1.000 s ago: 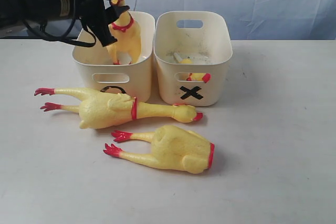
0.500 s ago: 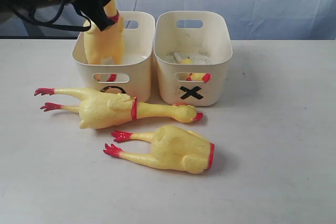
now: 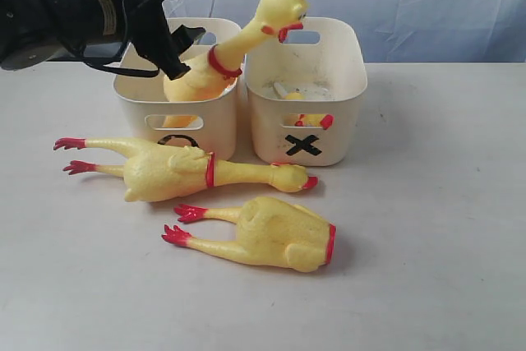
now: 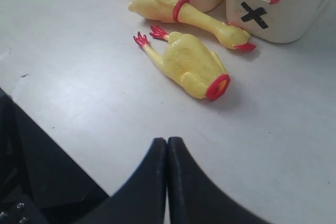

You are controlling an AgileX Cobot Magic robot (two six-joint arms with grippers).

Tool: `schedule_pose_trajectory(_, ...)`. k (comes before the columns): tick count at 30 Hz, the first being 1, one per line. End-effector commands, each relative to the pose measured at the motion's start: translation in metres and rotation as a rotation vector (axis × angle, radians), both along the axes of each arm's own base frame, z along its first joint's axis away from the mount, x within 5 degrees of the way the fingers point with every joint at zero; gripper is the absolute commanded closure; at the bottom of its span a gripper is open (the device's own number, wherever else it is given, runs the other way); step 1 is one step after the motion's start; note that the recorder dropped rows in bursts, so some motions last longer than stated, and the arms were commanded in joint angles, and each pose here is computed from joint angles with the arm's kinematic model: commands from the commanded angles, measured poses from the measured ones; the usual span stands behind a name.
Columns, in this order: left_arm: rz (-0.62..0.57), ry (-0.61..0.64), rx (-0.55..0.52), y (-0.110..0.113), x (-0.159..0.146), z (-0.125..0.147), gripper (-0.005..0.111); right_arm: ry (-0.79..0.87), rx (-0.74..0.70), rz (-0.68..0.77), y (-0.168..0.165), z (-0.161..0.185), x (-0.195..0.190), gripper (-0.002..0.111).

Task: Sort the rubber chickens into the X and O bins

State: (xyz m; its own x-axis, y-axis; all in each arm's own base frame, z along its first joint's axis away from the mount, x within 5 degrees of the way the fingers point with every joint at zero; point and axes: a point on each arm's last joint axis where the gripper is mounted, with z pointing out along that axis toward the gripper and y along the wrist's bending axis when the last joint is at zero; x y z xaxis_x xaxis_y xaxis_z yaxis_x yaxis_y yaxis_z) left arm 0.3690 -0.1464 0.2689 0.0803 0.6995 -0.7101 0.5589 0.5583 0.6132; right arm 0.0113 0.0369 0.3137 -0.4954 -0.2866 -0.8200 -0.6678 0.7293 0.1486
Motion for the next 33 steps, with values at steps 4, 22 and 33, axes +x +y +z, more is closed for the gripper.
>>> schedule_pose_trajectory(4,0.008,-0.035,-0.057,0.002,-0.005,0.018,0.039,-0.015,0.004,-0.009,-0.001,0.000,0.000,0.109)
schedule_pose_trajectory(22,0.415,0.173,-0.146,0.048,-0.050,0.068,0.107,-0.015,0.004,-0.009,-0.001,0.000,0.000,0.109)
schedule_pose_trajectory(33,0.504,0.351,-0.298,0.064,-0.102,0.067,0.107,-0.015,0.004,-0.009,-0.001,0.000,0.000,0.109)
